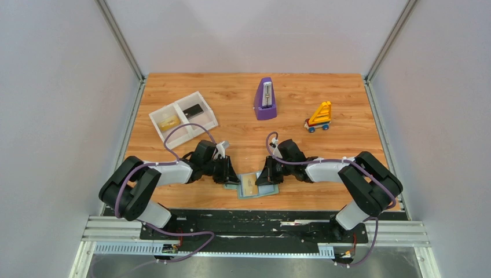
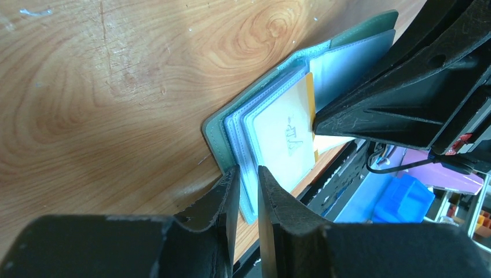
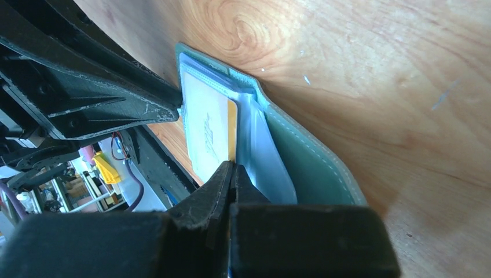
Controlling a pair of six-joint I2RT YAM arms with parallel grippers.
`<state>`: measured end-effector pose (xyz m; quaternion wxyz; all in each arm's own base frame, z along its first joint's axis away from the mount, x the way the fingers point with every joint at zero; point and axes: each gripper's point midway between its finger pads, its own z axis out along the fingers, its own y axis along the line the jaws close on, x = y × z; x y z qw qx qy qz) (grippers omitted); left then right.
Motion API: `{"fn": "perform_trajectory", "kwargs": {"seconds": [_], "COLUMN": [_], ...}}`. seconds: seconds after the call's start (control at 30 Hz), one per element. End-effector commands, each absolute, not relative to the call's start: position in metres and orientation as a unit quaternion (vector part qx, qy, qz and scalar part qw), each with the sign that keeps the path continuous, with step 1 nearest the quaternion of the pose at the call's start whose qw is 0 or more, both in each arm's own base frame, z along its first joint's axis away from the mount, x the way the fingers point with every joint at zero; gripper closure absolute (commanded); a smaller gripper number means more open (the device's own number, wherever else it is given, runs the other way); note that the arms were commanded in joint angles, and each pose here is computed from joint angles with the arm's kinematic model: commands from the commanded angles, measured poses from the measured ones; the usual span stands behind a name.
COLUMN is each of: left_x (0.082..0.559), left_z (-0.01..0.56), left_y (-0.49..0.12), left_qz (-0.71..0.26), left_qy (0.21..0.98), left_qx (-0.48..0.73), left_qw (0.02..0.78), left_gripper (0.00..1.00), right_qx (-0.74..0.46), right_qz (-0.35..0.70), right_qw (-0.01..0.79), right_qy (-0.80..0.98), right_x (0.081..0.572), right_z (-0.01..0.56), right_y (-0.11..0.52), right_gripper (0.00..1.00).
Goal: Take the credit cards out of the card holder
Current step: Remove the credit card from the card holder.
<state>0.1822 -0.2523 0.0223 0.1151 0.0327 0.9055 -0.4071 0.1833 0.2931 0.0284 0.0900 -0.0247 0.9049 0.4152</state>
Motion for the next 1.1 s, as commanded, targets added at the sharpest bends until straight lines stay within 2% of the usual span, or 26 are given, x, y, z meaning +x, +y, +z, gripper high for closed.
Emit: {"fn": "perform_trajectory", "kwargs": {"seconds": [0.0, 0.5, 0.7, 0.73, 0.9, 1.07], "left_x": [0.178, 0.178, 0.18, 0.181, 0.184, 0.188], "left_z": [0.002, -0.001, 0.018, 0.025, 0.049, 0.058], "left_y": [-0.241, -0.239, -0.246, -0.248, -0.256, -0.263], "left_qz": [-0.366, -0.353, -0.374, -0.381, -0.398, -0.404], "left_qy": [0.923, 0.929, 0.921, 0.917, 0.908, 0.904], "left_qx": [0.039, 0.042, 0.047, 0.048, 0.054, 0.061], "left_qw": [0.109, 0.1, 0.101, 0.105, 0.119, 0.128], "left_gripper": [0.73, 0.71, 0.66, 0.64, 0.59, 0.58], "right_qx": [-0.034, -0.015, -0.019, -0.019, -0.026, -0.027], "right_qz": [0.455, 0.451, 0.46, 0.462, 0.481, 0.487], "right_qw": [0.111, 0.125, 0.125, 0.122, 0.122, 0.112], "right_qy": [0.883, 0.883, 0.879, 0.878, 0.868, 0.866], "right_x": [0.188, 0.189, 0.189, 0.189, 0.19, 0.192], "right_z": [0.048, 0.05, 0.057, 0.059, 0.067, 0.066], "right_y": [0.299, 0.275, 0.277, 0.278, 0.285, 0.29], "right_gripper": [1.0, 1.0, 1.0, 0.99, 0.83, 0.82]}}
